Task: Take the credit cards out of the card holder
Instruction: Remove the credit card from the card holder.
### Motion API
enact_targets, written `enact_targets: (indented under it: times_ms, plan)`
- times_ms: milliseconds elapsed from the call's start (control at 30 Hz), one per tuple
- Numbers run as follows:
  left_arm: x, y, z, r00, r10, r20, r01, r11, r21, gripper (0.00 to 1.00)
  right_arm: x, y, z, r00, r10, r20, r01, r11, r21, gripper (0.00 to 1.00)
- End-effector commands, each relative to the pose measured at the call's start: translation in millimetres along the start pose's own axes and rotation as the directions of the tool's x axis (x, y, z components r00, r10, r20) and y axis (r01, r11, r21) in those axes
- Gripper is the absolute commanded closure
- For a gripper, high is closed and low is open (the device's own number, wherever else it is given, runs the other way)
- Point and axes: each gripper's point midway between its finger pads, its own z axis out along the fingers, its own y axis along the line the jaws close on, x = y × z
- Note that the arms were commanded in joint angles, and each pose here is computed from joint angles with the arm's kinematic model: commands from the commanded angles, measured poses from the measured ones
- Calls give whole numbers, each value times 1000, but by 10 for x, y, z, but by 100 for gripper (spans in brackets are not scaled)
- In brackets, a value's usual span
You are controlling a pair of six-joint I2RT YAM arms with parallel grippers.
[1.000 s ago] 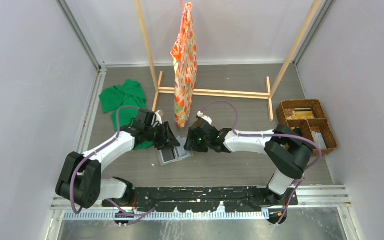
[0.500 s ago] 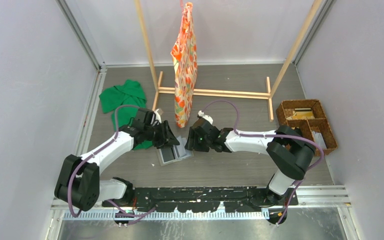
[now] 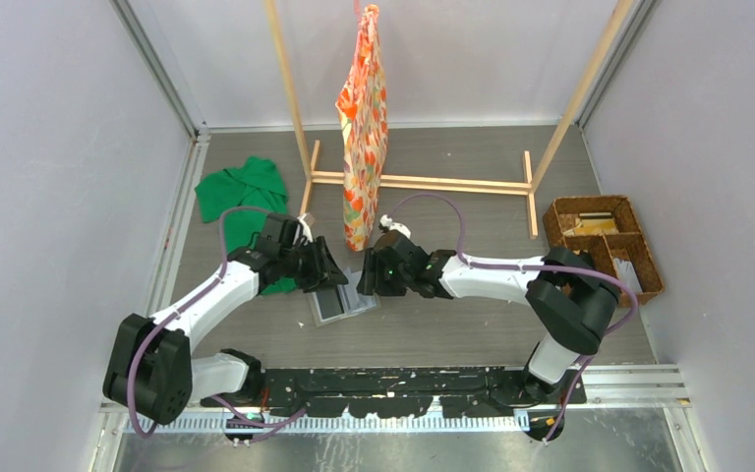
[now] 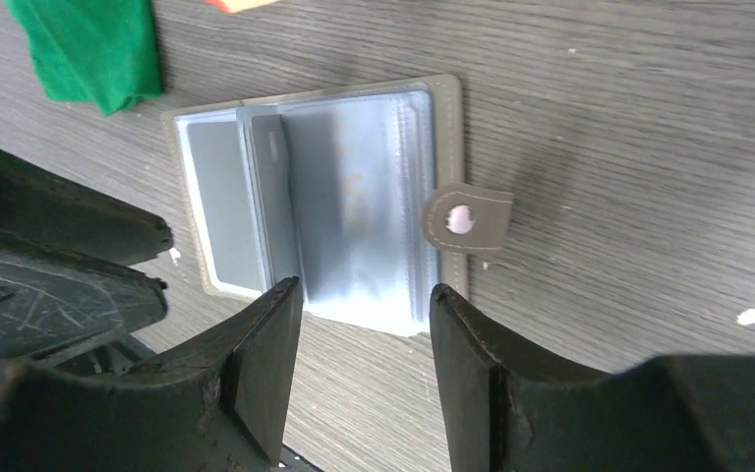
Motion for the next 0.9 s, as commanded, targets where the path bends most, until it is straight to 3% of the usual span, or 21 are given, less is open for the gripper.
enact_targets:
  times_ms: [0, 133, 233, 367, 533, 867]
  plan:
    - [-73, -33, -62, 999, 4, 32, -4, 1000, -2, 57, -294, -23, -180, 992, 15, 128, -20, 999, 41, 44]
    - [-49, -18, -34, 1000, -6, 20, 6, 1000, 1, 57, -363, -251, -265, 973, 138, 184, -142, 990, 11, 43]
    - [-38, -33, 4, 1000, -21, 15, 20, 1000, 22, 57, -391, -189, -298, 978, 107, 179, -108, 994, -4, 43]
    - [-24, -92, 81, 998, -60, -2, 60, 996, 72, 57, -379, 144, -254, 988, 76, 136, -58, 990, -132, 48]
    - [-25, -50, 155, 993, -118, 7, 117, 990, 72, 58, -252, 445, -95, 999, 37, 27, -29, 971, -236, 62]
    - [-8, 157, 318, 979, -200, 37, 199, 980, 26, 60, -138, 315, 186, 998, 49, -33, -54, 984, -167, 66]
